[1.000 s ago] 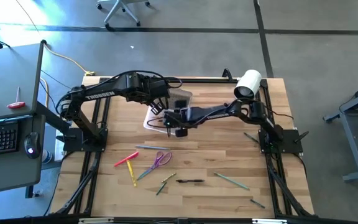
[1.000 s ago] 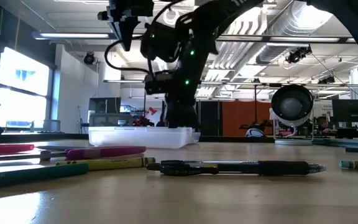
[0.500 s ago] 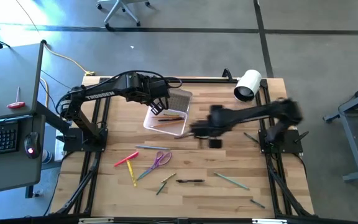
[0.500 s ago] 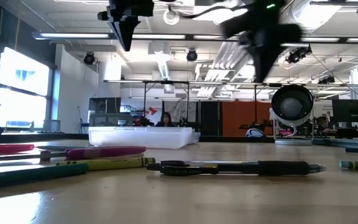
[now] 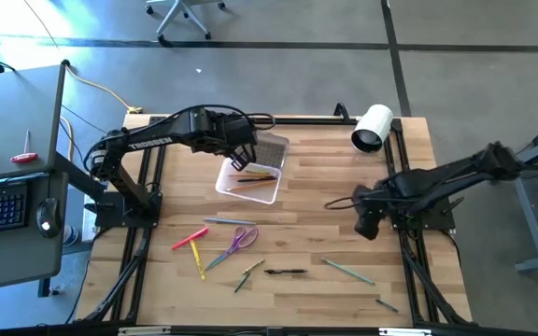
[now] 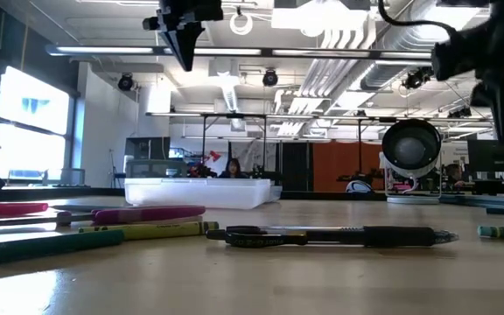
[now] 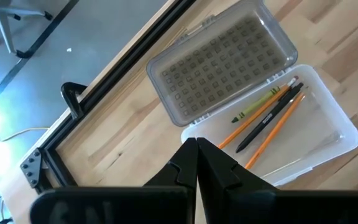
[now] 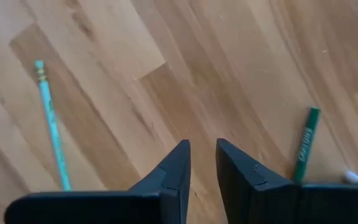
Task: Pick & place school supplies into a supply box
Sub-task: Put the green crayon into the black supply box
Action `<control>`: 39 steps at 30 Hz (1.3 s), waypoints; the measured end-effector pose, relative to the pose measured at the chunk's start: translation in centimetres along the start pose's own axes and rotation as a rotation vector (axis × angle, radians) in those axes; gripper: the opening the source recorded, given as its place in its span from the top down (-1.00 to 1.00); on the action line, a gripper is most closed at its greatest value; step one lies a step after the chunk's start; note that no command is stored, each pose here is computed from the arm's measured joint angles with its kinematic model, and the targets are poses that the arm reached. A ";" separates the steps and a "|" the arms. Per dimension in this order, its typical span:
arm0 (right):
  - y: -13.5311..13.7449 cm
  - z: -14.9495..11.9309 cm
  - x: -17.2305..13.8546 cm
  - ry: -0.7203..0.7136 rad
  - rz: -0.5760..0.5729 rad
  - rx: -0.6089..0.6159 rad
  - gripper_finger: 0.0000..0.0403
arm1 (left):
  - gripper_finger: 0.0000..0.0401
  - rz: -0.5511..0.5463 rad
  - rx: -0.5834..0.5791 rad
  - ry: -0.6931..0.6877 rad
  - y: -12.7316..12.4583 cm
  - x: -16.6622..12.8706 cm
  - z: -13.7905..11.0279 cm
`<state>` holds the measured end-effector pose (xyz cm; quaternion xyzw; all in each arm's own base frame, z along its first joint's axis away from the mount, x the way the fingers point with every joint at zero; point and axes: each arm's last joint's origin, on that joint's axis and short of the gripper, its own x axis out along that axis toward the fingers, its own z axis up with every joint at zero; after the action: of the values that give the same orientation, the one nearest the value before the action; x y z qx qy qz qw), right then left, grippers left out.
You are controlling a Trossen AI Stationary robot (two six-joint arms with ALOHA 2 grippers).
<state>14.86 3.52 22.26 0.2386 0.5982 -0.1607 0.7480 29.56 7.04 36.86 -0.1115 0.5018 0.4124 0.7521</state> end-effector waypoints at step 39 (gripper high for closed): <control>-5.7 2.9 9.2 0.315 -0.419 0.041 0.35 | 0.77 -0.063 -0.011 -0.003 -0.3 0.0 0.2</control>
<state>16.32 -2.42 12.84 0.1465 0.7402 -0.2851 0.5910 29.94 6.97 36.91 -0.1310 0.4947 0.3915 0.7647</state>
